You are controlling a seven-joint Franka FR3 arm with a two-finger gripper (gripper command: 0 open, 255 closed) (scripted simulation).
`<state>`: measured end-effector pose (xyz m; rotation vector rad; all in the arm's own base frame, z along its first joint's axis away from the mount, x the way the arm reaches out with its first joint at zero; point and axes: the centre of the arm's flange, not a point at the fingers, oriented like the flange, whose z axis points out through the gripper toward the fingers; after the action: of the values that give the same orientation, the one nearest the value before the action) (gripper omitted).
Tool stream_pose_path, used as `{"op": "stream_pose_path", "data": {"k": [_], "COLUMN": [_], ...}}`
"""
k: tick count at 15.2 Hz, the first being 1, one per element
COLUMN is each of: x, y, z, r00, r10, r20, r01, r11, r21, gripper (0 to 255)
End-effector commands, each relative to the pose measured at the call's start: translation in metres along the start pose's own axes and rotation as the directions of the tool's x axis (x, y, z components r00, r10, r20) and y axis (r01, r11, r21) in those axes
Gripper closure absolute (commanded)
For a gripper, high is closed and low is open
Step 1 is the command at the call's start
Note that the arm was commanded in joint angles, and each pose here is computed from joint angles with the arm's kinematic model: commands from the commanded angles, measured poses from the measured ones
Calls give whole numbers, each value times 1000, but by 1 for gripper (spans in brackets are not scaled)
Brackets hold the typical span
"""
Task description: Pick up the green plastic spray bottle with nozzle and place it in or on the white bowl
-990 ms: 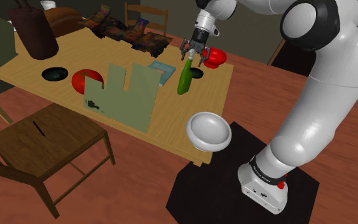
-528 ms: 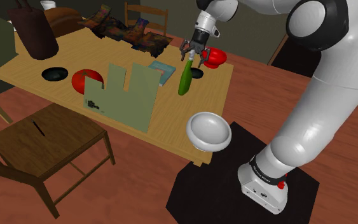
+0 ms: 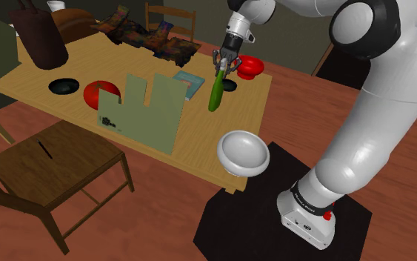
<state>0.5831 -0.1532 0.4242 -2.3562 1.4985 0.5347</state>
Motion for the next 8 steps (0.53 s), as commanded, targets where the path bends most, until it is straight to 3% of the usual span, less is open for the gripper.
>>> {"op": "stream_pose_path", "data": {"k": [1,4,5,8], "x": [18,15,20,13], "y": [1,2,4,3], "z": [34,35,50,36], "r00": [999,999,999,999], "r10": [25,25,26,26], "r20": [43,43,42,42], "r01": [-23,-23,-24,-24], "r11": [998,998,998,998], "r21": [-54,-54,-55,-55], "gripper": [255,255,255,255]}}
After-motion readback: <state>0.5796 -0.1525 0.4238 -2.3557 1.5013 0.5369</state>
